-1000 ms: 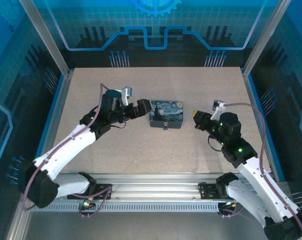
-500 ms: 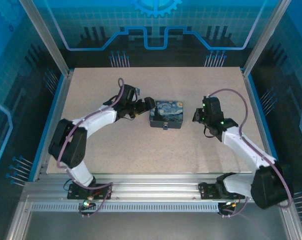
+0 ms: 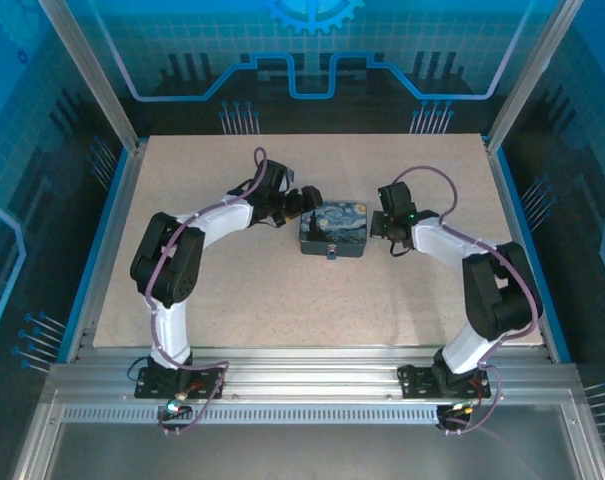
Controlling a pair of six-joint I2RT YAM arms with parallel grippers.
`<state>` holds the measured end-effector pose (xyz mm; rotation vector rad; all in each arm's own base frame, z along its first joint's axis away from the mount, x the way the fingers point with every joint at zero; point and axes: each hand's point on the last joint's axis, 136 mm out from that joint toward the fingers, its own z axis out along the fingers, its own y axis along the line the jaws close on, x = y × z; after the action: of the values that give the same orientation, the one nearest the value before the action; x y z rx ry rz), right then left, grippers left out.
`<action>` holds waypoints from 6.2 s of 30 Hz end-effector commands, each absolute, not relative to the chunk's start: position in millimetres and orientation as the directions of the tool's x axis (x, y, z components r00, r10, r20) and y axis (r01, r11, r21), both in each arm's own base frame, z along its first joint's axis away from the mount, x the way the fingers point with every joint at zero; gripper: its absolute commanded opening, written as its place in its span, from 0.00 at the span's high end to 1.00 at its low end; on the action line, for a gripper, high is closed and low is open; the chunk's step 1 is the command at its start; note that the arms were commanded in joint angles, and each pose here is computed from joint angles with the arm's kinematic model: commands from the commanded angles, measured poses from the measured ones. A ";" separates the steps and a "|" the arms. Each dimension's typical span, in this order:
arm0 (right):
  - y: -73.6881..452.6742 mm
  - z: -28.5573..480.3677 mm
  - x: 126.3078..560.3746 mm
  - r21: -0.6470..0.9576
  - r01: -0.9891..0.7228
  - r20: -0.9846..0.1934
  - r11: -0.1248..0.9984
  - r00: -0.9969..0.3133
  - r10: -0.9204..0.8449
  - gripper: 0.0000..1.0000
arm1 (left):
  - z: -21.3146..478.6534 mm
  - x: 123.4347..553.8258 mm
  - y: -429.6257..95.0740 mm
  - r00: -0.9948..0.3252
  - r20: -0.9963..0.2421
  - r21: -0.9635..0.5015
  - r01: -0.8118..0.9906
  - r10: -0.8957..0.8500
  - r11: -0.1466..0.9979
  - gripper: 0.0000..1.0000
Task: Unlock a padlock with a key
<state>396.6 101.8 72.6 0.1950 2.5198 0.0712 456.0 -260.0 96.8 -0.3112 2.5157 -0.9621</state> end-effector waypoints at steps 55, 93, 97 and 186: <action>141.8 117.3 426.0 0.048 0.088 -0.553 0.995 -0.827 0.100 1.00 | 105.8 293.7 -260.2 -0.673 -0.695 -0.643 0.426 -0.253 0.636 0.01; 187.2 77.9 434.1 0.175 0.048 -0.498 0.983 -0.857 0.130 1.00 | 67.1 330.7 -317.1 -0.571 -0.811 -0.499 0.564 -0.125 0.658 0.04; 188.5 82.6 432.0 0.178 0.043 -0.508 0.983 -0.852 0.129 1.00 | 64.9 340.3 -308.5 -0.543 -0.828 -0.458 0.513 -0.138 0.726 0.04; 200.5 85.1 420.0 0.214 0.022 -0.515 0.976 -0.847 0.132 1.00 | 58.0 326.2 -320.5 -0.749 -0.629 -0.719 0.460 -0.207 0.521 0.31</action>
<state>430.3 190.2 82.1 0.1233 2.5611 0.2260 327.5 -305.5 52.5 0.1705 2.1110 -1.1882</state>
